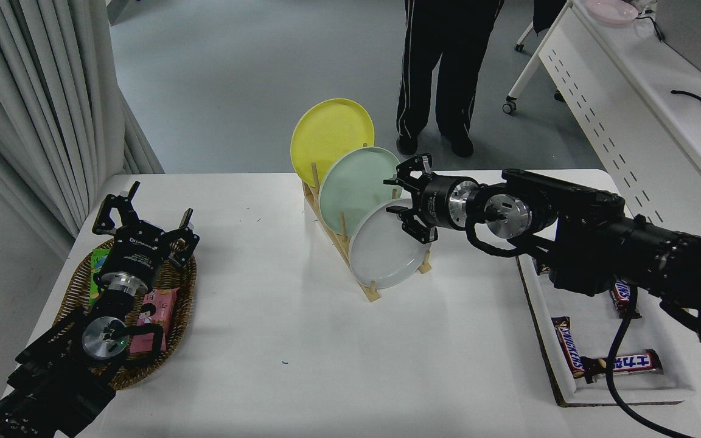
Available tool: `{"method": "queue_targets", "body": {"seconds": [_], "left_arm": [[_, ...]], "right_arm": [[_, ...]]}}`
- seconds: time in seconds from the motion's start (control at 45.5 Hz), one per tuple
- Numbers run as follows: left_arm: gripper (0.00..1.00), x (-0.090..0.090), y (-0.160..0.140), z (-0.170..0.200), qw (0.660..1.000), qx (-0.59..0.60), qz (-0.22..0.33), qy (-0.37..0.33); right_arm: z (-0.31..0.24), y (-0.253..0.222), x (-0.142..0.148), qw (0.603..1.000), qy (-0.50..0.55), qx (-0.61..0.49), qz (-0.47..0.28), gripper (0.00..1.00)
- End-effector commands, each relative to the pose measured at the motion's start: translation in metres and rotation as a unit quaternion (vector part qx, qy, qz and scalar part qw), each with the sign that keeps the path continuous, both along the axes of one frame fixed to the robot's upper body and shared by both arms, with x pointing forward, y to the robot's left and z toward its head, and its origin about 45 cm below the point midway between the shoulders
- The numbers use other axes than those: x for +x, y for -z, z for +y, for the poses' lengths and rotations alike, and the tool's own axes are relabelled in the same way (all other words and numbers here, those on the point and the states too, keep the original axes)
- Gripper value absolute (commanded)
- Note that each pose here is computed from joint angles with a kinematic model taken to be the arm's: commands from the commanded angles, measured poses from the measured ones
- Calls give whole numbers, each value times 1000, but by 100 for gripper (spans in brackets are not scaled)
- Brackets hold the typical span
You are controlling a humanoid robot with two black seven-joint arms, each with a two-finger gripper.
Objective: Place the plate on the table
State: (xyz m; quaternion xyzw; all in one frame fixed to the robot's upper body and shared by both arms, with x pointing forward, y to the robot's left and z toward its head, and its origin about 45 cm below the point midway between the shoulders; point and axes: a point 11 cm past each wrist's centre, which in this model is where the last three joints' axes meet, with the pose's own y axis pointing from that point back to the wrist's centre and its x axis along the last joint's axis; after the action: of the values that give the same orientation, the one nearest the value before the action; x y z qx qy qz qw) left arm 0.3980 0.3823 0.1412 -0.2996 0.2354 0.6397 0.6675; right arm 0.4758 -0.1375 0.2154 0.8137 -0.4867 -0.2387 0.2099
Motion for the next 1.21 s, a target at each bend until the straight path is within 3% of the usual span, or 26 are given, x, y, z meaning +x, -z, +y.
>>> {"method": "queue_targets", "body": {"seconds": [0.0,0.132,0.681,1.187], "left_arm": [[100,0,0,0,1000,0,0,0],[100,0,0,0,1000,0,0,0],[100,0,0,0,1000,0,0,0],[100,0,0,0,1000,0,0,0]], "right_arm": [[-3,2,-1,1000,0,-4,11,40],[-2,1,-2,1000,-4,-5,14,16],[-1,-1,-1,1000,-3,-1,13,19],[0,0,-1,1000,0,-2,13,12]]}}
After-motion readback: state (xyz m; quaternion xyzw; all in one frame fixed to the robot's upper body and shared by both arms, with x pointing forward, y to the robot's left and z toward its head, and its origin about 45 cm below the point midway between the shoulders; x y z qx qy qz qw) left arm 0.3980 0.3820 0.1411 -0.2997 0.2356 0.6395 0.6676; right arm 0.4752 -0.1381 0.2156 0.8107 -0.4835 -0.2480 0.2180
